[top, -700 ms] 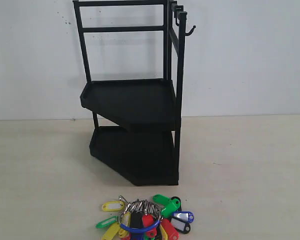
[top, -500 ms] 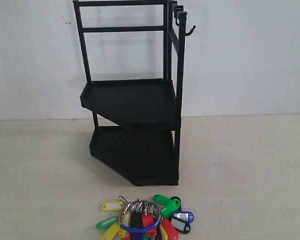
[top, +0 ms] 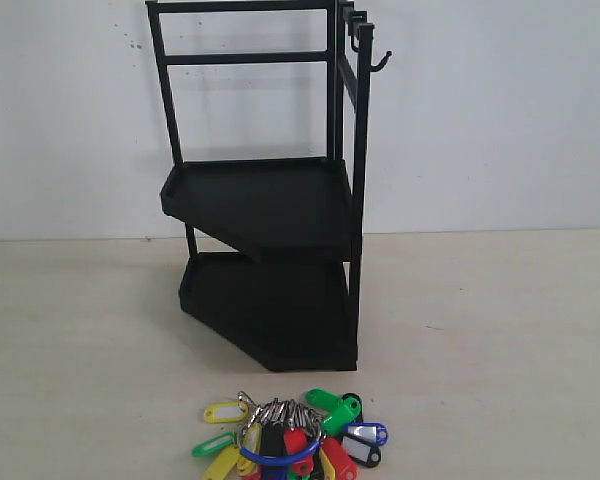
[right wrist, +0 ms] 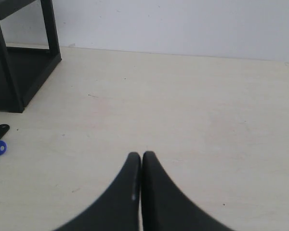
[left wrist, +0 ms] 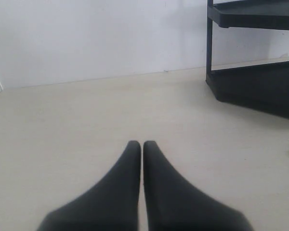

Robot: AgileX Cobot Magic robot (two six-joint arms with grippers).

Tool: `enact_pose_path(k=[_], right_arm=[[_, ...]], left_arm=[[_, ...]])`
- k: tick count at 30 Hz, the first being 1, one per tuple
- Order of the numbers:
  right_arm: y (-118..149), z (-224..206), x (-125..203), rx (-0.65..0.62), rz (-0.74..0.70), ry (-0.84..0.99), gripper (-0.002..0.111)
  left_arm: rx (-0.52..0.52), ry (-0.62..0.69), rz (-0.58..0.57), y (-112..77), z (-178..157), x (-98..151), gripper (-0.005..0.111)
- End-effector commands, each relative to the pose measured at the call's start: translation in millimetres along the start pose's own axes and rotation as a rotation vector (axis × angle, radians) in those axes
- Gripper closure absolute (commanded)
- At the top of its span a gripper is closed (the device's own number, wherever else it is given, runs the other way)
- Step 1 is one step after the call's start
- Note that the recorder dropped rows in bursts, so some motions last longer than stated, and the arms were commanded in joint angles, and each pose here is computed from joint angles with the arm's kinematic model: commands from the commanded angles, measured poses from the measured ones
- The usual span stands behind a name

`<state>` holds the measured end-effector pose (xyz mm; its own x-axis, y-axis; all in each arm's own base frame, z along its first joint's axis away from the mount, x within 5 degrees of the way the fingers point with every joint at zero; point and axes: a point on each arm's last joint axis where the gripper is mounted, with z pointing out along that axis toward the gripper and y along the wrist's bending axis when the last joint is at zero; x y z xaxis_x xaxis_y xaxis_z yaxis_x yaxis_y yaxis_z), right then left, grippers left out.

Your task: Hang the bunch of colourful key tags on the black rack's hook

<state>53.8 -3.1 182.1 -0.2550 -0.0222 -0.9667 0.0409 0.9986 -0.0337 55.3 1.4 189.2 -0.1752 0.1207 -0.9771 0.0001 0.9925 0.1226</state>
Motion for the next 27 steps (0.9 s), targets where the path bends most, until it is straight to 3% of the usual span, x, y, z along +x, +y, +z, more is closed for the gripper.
enact_pose_path(k=[1,12,22,27], right_arm=[[-0.1,-0.4,-0.8,0.002,0.0,-0.009,0.108],[-0.2,-0.7,-6.7,0.004,-0.032,-0.075,0.108],[-0.1,-12.4,-45.1,0.01,-0.027,-0.52,0.108],[-0.1,-14.0,-47.8,-0.006,0.03,-0.554,0.108]], left_arm=[[0.001,-0.008,-0.004,0.0,-0.3,-1.0,0.102],[0.001,-0.008,-0.004,0.0,-0.3,-1.0,0.102],[0.001,-0.008,-0.004,0.0,-0.3,-1.0,0.102],[0.001,-0.008,-0.004,0.0,-0.3,-1.0,0.102]])
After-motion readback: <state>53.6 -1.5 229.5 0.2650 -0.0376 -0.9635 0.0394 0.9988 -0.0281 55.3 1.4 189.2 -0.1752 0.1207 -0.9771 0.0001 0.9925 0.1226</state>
